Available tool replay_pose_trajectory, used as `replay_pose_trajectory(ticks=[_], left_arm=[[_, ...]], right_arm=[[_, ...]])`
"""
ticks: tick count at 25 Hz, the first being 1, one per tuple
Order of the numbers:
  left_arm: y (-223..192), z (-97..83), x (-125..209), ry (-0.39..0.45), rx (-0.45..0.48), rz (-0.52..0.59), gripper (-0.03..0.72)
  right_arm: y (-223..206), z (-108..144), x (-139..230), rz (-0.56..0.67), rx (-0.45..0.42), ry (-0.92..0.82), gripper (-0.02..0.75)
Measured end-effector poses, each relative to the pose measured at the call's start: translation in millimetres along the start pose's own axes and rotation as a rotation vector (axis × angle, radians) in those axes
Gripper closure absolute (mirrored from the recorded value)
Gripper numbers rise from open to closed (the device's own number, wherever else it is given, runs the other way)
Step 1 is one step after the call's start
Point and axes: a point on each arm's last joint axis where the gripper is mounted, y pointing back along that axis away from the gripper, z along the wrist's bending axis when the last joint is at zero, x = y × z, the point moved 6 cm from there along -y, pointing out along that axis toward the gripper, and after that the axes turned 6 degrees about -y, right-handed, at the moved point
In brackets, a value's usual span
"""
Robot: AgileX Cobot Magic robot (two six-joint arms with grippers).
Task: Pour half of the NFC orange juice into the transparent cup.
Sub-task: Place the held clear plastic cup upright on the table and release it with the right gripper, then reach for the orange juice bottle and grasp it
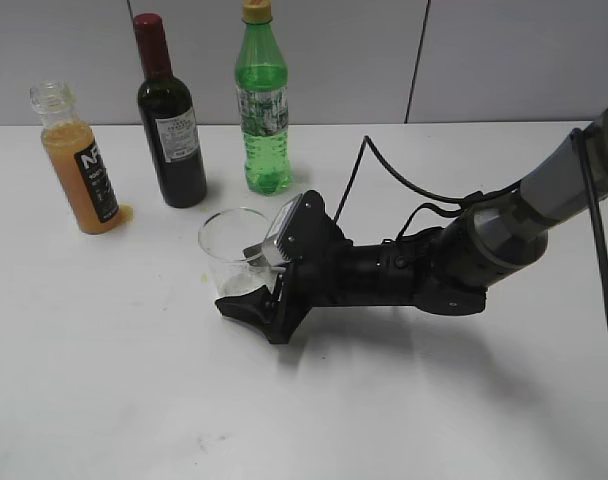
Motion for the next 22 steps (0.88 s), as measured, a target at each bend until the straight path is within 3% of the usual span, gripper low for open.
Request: replay_pose_trajectory(ticks=[10, 16, 19, 22], left_arm=[[0.0, 0.0, 0.0, 0.000, 0.000, 0.000, 0.449], [0.0, 0.0, 0.0, 0.000, 0.000, 0.000, 0.449], [0.0, 0.0, 0.0, 0.000, 0.000, 0.000, 0.449], [0.0, 0.0, 0.0, 0.000, 0.000, 0.000, 0.449]], right_arm=[[19.7, -4.0, -10.9, 0.161, 0.047, 0.007, 0.081], [50.1, 18.0, -9.1, 0.298, -0.028, 0.093, 0.084], [70.0, 11.6, -10.7, 0.353, 0.034, 0.111, 0.093], [94.6, -10.3, -20.8, 0.392, 0.158, 0.125, 0.105]])
